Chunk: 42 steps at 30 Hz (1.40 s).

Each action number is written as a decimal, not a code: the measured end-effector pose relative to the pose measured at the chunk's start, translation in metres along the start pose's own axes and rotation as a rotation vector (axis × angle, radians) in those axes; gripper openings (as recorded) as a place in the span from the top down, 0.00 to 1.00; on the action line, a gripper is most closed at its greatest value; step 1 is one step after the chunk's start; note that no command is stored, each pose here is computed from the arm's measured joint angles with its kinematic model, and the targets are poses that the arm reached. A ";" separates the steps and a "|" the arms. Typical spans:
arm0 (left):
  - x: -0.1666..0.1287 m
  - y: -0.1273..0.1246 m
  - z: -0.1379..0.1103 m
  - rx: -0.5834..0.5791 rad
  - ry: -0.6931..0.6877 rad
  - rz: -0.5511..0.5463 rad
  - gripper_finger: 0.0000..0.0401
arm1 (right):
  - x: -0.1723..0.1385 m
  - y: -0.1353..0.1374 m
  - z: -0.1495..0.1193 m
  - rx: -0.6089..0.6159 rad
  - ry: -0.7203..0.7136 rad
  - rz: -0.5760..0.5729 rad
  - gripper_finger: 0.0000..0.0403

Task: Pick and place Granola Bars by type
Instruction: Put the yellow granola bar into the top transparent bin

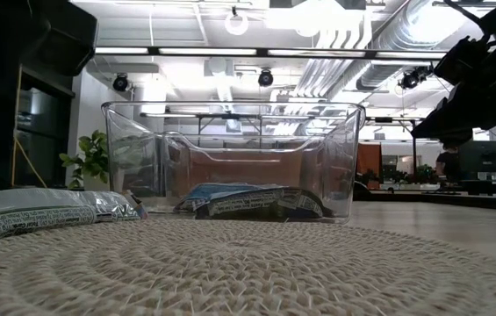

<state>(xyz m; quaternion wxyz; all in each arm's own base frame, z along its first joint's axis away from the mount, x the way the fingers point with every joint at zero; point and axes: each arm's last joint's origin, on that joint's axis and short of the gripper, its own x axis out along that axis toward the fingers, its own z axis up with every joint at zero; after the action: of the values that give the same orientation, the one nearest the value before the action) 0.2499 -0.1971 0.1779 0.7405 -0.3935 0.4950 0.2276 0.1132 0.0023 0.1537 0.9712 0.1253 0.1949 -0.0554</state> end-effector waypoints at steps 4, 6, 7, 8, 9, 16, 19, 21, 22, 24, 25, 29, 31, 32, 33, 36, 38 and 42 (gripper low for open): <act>0.003 -0.001 -0.001 -0.001 0.000 -0.005 0.39 | 0.000 0.000 0.000 0.000 0.000 0.000 1.00; 0.003 -0.004 -0.001 -0.006 -0.003 -0.039 0.39 | 0.000 0.000 0.000 0.000 -0.001 0.000 1.00; 0.003 -0.006 0.000 -0.009 -0.011 -0.052 0.39 | 0.000 0.000 0.000 0.000 -0.001 0.000 1.00; 0.003 -0.007 0.000 -0.011 -0.023 -0.062 0.39 | 0.000 0.000 0.000 0.000 -0.001 0.000 1.00; 0.003 -0.008 0.000 -0.014 -0.030 -0.074 0.39 | 0.000 0.000 0.000 0.000 0.000 0.000 1.00; 0.006 -0.010 0.000 -0.017 -0.041 -0.084 0.39 | 0.000 0.000 0.000 0.000 0.000 0.000 1.00; 0.012 -0.011 -0.001 -0.018 -0.039 -0.085 0.39 | 0.000 0.000 0.000 0.000 -0.001 0.000 1.00; 0.018 -0.011 -0.003 -0.018 -0.036 -0.084 0.39 | 0.000 0.000 0.000 0.000 -0.001 0.000 1.00; 0.021 -0.012 -0.004 -0.018 -0.031 -0.084 0.39 | 0.000 0.000 0.000 0.000 0.000 0.000 1.00; 0.026 -0.014 -0.005 -0.021 -0.024 -0.102 0.39 | 0.000 0.000 -0.001 -0.001 0.005 -0.001 1.00; 0.027 -0.014 -0.005 -0.020 -0.021 -0.097 0.39 | 0.000 0.000 0.000 0.000 0.003 -0.001 1.00; 0.035 -0.015 -0.008 -0.018 0.003 -0.098 0.39 | 0.000 0.000 0.000 0.000 0.001 0.000 1.00; 0.039 -0.015 -0.009 -0.013 0.015 -0.096 0.39 | 0.000 0.000 0.000 0.000 -0.001 0.000 1.00; 0.039 -0.015 -0.009 -0.011 0.016 -0.094 0.39 | 0.000 0.000 0.000 0.000 -0.002 0.001 1.00; 0.040 -0.015 -0.009 -0.010 0.016 -0.092 0.39 | 0.000 0.000 0.000 0.000 -0.001 0.000 1.00; 0.040 -0.015 -0.010 -0.009 0.023 -0.089 0.40 | 0.000 0.000 0.000 0.000 0.001 0.000 1.00; 0.040 -0.014 -0.010 -0.006 0.023 -0.086 0.42 | 0.000 0.000 0.000 0.000 0.000 0.000 1.00; 0.040 -0.013 -0.010 0.014 0.043 -0.078 0.50 | 0.000 0.000 0.000 0.000 0.000 0.000 1.00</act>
<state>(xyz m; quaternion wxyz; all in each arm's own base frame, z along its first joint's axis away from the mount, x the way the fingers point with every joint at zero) 0.2703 -0.2152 0.1438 0.7409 -0.4119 0.4965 0.1867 0.1132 0.0023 0.1537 0.9712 0.1253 0.1947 -0.0555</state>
